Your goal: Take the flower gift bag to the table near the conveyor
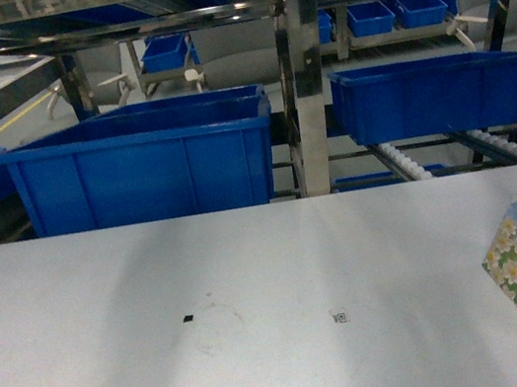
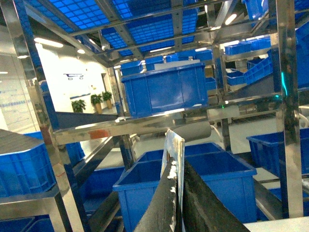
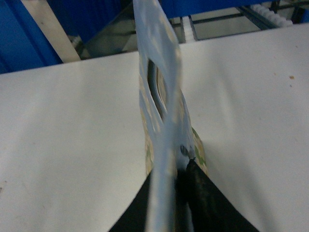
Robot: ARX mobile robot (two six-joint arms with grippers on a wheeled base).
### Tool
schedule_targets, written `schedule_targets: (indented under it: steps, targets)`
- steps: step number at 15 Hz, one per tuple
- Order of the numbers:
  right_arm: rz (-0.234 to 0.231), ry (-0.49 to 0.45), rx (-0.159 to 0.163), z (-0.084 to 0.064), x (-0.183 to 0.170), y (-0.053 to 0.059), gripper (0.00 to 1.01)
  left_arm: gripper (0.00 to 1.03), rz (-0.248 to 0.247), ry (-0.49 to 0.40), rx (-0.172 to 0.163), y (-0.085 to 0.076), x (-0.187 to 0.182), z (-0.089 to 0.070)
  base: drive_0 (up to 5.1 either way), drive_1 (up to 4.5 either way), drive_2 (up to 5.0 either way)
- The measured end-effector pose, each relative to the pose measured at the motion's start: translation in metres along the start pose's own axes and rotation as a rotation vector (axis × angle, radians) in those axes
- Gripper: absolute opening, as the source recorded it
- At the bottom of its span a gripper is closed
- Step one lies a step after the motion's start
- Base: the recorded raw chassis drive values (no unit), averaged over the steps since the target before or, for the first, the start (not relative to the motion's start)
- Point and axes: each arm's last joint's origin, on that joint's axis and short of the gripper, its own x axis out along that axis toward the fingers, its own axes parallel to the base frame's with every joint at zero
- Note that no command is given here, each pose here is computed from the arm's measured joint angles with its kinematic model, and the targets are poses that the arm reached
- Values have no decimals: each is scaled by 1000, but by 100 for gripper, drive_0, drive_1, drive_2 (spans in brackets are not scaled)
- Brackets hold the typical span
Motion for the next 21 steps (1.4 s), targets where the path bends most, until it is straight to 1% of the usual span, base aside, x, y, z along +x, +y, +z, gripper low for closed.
schedule_targets:
  steps: [1, 2, 3, 4, 6, 8, 9, 10, 11, 12, 13, 14, 16, 17, 18, 19, 21]
  targets:
    - [-3, 4, 1, -1, -1, 0, 16, 2, 0, 0, 0, 0, 0, 0, 0, 0, 0]
    - [-29, 21, -8, -3, -8, 0, 35, 2, 0, 0, 0, 0, 0, 0, 0, 0, 0]
    - [-33, 20, -9, -2, -9, 0, 38, 2, 0, 0, 0, 0, 0, 0, 0, 0, 0]
    - [-46, -4, -31, 4, -14, 3, 51, 2, 0, 0, 0, 0, 0, 0, 0, 0, 0]
    - [-49, -67, -67, 19, -22, 10, 75, 2, 0, 0, 0, 0, 0, 0, 0, 0, 0]
    - [-54, -87, -110, 23, -36, 18, 100, 2, 0, 0, 0, 0, 0, 0, 0, 0, 0]
    - [-75, -99, -145, 24, -46, 21, 97, 2, 1, -1, 0, 0, 0, 0, 0, 0, 0]
    - [-102, -103, -187, 24, -56, 22, 98, 2, 0, 0, 0, 0, 0, 0, 0, 0, 0]
    - [-135, -97, -218, 21, -66, 21, 98, 2, 0, 0, 0, 0, 0, 0, 0, 0, 0]
    - [-169, -98, -241, 20, -77, 20, 98, 2, 0, 0, 0, 0, 0, 0, 0, 0, 0]
    - [-198, -122, -258, 23, -87, 21, 98, 2, 0, 0, 0, 0, 0, 0, 0, 0, 0]
    - [-214, -170, -261, 30, -98, 22, 98, 2, 0, 0, 0, 0, 0, 0, 0, 0, 0]
    - [-231, -267, -264, 37, -124, 25, 98, 2, 0, 0, 0, 0, 0, 0, 0, 0, 0]
    - [-237, -329, -259, 42, -136, 29, 98, 2, 0, 0, 0, 0, 0, 0, 0, 0, 0]
    - [-238, -416, -245, 50, -150, 33, 98, 2, 0, 0, 0, 0, 0, 0, 0, 0, 0]
    - [-234, -459, -237, 57, -160, 36, 98, 2, 0, 0, 0, 0, 0, 0, 0, 0, 0]
    - [-218, -495, -226, 63, -181, 43, 98, 2, 0, 0, 0, 0, 0, 0, 0, 0, 0]
